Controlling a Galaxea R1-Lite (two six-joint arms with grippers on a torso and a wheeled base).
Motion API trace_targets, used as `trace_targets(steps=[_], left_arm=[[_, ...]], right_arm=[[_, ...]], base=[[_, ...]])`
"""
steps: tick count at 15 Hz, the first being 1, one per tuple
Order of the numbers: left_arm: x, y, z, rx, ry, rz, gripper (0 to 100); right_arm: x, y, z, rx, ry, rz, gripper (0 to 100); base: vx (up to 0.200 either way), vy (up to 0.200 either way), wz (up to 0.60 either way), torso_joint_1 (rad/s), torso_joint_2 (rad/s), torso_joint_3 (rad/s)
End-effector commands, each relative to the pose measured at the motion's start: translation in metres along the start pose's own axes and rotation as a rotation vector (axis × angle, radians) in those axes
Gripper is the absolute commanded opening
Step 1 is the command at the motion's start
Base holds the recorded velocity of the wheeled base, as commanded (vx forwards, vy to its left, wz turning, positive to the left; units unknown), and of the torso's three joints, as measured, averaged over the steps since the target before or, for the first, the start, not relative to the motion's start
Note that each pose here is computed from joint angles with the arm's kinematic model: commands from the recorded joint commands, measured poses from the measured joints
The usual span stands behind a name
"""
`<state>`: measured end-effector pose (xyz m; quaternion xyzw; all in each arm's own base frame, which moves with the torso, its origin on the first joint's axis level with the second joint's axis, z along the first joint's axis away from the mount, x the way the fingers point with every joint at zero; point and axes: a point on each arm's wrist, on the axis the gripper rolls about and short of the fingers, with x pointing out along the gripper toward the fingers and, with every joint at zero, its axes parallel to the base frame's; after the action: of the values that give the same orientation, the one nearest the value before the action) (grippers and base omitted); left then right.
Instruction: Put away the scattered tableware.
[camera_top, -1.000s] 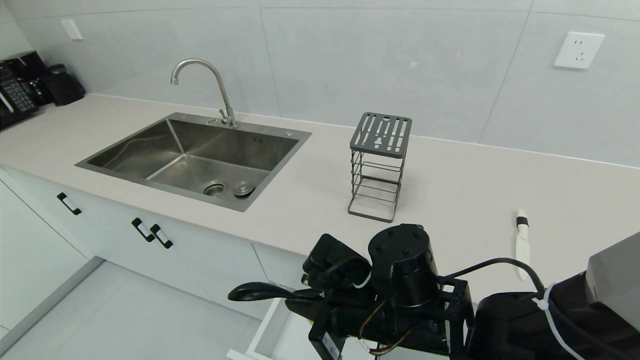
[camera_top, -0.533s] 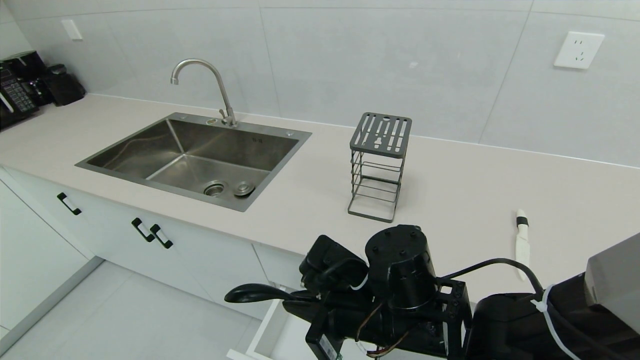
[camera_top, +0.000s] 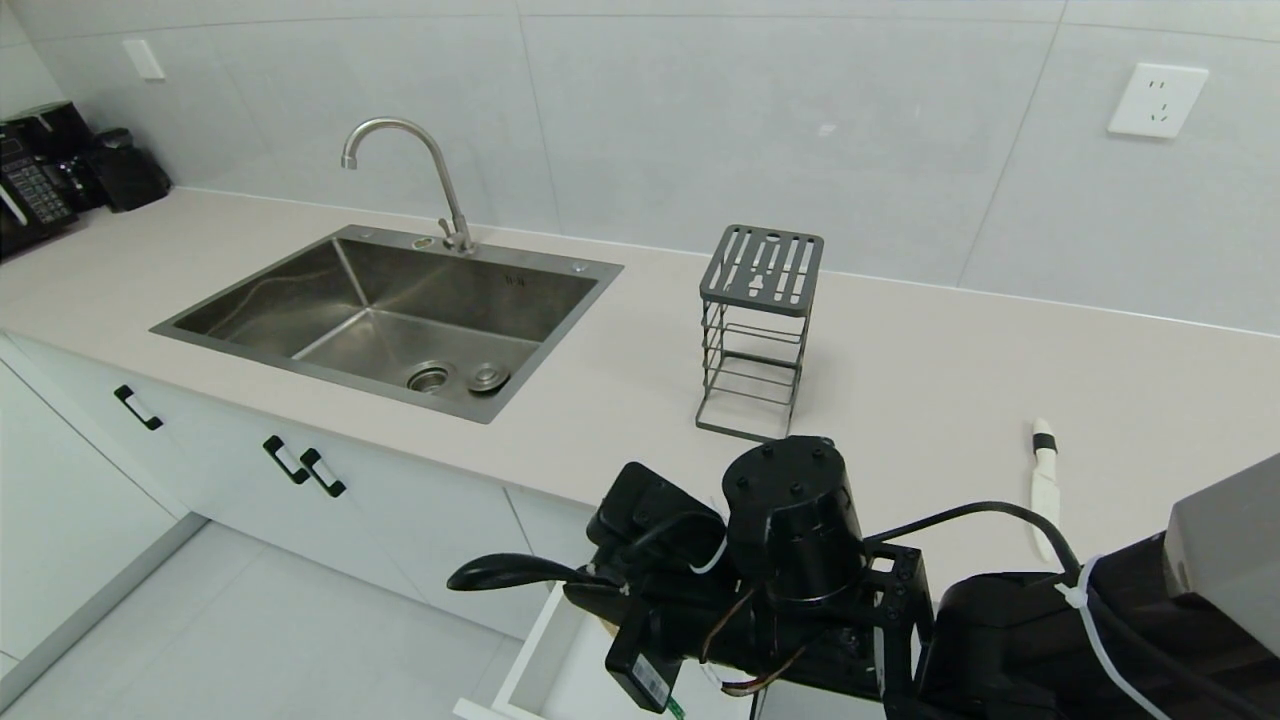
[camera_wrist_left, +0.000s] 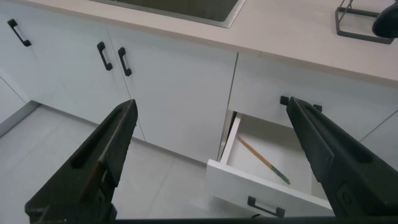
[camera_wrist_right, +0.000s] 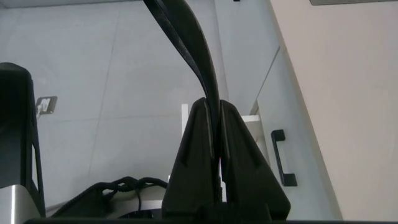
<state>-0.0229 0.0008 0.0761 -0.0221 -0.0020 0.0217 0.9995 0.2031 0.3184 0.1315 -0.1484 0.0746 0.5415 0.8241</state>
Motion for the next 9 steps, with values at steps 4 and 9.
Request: trace_targets(steps=[4, 9], left_arm=[[0.0000, 0.0000, 0.0000, 0.000, 0.000, 0.001, 100], [0.0000, 0.0000, 0.0000, 0.000, 0.000, 0.001, 100]], right_arm=[[0.0006, -0.0004, -0.0002, 0.000, -0.001, 0.000, 0], [0.0021, -0.0011, 0.0022, -0.002, -0.009, -0.002, 0]], base=[[0.000, 0.000, 0.00, -0.049, 0.08, 0.051], [0.000, 0.000, 0.00, -0.246, 0.49, 0.246]])
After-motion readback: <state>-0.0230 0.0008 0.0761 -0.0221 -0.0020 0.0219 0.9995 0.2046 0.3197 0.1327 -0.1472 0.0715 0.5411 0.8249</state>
